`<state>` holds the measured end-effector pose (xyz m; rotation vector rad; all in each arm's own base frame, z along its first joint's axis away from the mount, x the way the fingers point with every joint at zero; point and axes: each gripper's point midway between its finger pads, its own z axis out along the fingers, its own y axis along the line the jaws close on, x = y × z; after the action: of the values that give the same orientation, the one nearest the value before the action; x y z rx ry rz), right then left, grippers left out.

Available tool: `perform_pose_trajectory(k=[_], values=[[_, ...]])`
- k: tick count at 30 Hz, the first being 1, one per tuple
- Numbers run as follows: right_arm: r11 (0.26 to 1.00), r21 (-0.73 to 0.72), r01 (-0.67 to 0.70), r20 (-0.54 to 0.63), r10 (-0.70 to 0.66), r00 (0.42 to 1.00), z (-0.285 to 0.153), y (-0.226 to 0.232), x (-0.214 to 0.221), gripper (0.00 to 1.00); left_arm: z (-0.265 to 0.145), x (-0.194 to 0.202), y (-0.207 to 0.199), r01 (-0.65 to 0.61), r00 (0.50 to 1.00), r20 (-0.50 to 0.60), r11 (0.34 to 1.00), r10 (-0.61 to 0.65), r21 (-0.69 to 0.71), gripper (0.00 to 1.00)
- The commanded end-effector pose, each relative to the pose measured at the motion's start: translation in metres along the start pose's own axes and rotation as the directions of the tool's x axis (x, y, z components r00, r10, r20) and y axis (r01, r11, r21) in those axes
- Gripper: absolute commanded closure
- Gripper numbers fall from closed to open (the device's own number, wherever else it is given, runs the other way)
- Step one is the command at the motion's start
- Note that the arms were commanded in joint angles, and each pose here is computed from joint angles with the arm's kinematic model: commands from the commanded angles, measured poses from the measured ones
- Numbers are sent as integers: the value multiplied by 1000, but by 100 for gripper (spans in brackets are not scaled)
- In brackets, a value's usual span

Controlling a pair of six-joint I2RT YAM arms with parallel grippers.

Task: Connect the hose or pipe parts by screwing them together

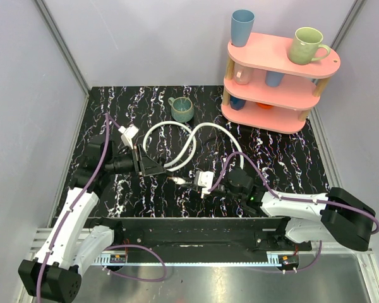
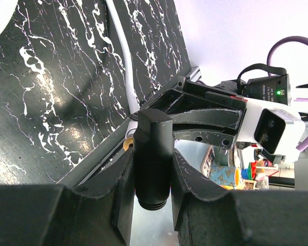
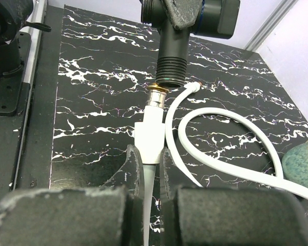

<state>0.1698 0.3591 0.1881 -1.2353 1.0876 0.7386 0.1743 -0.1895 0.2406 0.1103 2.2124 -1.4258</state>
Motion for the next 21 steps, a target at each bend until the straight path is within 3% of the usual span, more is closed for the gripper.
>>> perform_pose_trajectory(k=[1,21], values=[[995,78,55,110,-64,992,-2,-18,-37,100,-5,-9,-20,-69,998,6,996,69,51,100],[996,72,57,92,-64,994,-6,-16,-32,100,-13,-16,-30,-93,996,12,995,93,21,100]])
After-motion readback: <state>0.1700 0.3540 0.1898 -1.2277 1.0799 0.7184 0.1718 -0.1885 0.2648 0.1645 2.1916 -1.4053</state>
